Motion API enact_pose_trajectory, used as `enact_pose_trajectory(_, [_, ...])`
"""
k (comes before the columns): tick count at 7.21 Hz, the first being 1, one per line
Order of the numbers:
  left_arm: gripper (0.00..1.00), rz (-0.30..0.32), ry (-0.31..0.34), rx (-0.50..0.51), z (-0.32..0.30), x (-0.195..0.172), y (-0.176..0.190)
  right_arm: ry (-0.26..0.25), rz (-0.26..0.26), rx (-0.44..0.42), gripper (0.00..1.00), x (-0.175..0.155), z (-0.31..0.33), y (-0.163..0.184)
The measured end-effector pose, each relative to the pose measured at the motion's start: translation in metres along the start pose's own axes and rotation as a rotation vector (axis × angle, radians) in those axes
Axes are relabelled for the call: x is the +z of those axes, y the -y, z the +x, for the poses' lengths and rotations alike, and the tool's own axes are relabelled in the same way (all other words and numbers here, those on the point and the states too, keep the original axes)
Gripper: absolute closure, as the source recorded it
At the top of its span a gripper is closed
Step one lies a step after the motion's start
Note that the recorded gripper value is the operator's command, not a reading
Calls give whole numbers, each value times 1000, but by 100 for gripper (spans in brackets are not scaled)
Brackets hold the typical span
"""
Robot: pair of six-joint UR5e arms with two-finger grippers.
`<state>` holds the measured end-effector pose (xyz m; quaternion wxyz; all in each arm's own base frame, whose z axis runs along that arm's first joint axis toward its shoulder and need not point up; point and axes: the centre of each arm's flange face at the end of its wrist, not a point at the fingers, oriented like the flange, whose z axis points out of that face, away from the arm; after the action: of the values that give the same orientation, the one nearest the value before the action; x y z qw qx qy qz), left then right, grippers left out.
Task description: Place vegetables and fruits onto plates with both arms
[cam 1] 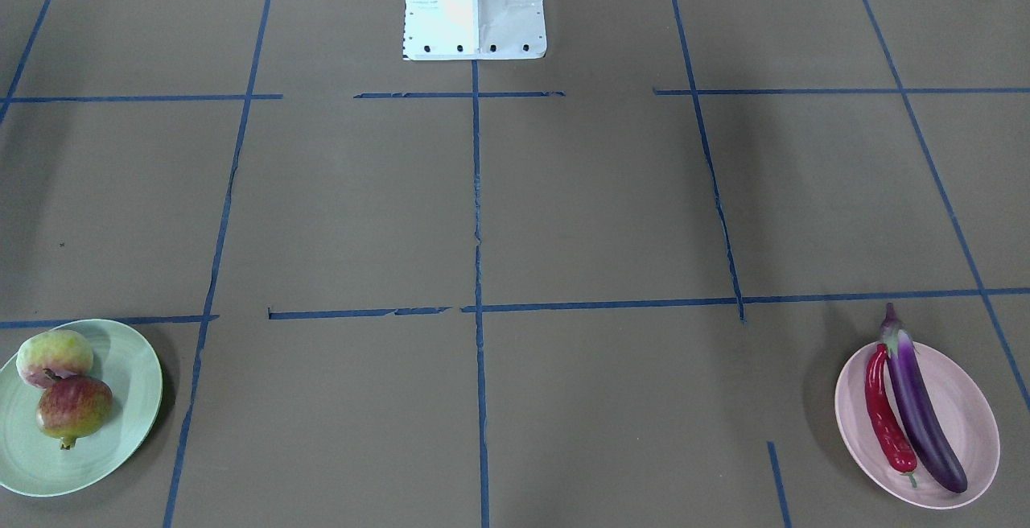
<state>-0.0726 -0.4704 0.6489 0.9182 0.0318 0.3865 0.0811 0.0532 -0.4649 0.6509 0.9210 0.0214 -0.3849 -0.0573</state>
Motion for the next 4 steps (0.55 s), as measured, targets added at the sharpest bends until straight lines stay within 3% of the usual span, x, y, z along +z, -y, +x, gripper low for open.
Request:
enact_pose_trajectory(2, [0,-19,-12,-79,-37,12,-66,-17,18,7,0,-13,-1,-13])
enact_pose_trajectory(4, [0,8,42,-43,-37,9,-83,-21,31,16,0,-22,-3,-33])
